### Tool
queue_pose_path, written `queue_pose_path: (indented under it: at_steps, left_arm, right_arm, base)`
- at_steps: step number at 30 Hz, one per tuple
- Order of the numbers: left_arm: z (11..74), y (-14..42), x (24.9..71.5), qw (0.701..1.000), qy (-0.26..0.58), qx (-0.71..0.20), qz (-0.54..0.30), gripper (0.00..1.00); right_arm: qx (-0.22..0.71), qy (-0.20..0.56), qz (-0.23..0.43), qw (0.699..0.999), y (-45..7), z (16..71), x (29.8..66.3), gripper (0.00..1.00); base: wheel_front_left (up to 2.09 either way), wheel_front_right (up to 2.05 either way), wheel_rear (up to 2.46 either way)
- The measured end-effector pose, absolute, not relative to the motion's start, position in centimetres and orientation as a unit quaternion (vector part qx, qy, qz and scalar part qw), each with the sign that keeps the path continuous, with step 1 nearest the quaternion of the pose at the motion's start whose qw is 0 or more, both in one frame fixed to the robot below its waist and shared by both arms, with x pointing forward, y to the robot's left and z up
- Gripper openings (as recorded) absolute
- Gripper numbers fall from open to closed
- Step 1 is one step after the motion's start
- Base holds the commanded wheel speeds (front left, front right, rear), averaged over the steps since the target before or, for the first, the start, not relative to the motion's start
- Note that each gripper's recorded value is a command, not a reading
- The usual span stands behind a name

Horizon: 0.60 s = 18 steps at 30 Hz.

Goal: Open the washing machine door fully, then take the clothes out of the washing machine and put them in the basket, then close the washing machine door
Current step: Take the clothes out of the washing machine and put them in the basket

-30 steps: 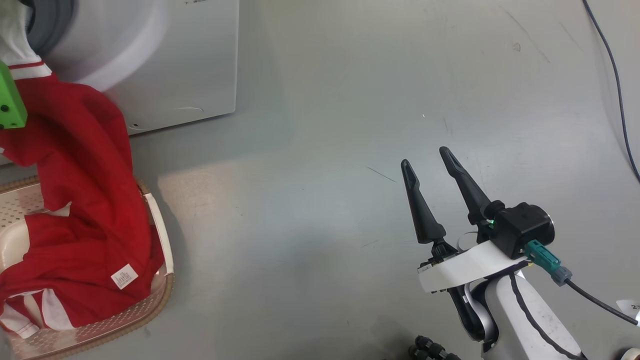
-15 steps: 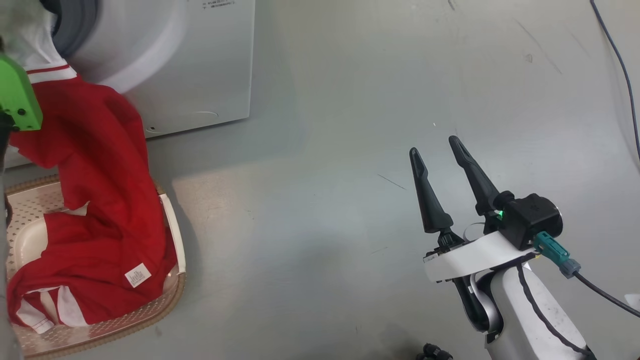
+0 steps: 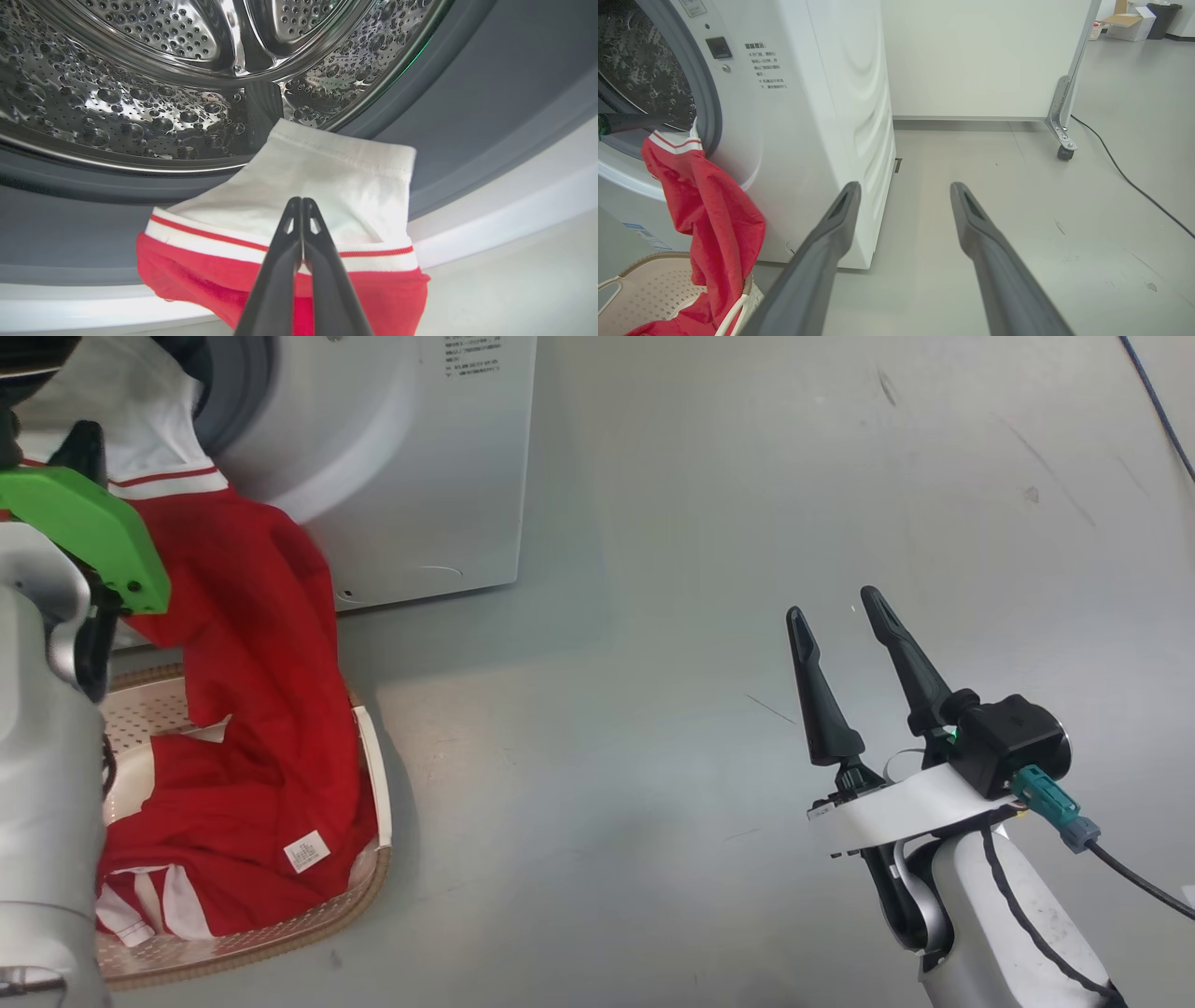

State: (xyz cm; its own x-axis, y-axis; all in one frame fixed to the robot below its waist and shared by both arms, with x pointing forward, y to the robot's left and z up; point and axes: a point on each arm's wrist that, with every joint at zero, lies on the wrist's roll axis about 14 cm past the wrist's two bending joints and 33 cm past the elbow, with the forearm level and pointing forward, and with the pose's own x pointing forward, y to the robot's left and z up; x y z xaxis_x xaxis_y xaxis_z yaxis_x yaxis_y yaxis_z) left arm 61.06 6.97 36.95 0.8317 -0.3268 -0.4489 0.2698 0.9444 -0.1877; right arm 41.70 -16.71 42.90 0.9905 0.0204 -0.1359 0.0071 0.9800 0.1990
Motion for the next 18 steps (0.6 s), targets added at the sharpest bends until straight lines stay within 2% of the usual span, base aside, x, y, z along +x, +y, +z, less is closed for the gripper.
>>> queue_pose_path:
  at_steps: [18]
  left_arm:
    - [39.9, 9.7, 54.7, 0.976, 0.147, -0.099, -0.125, 0.00]
  right_arm:
    - [0.101, 0.048, 0.044, 0.993, -14.7, 44.5, 41.7, 1.00]
  base:
    - [0.00, 0.00, 0.00]
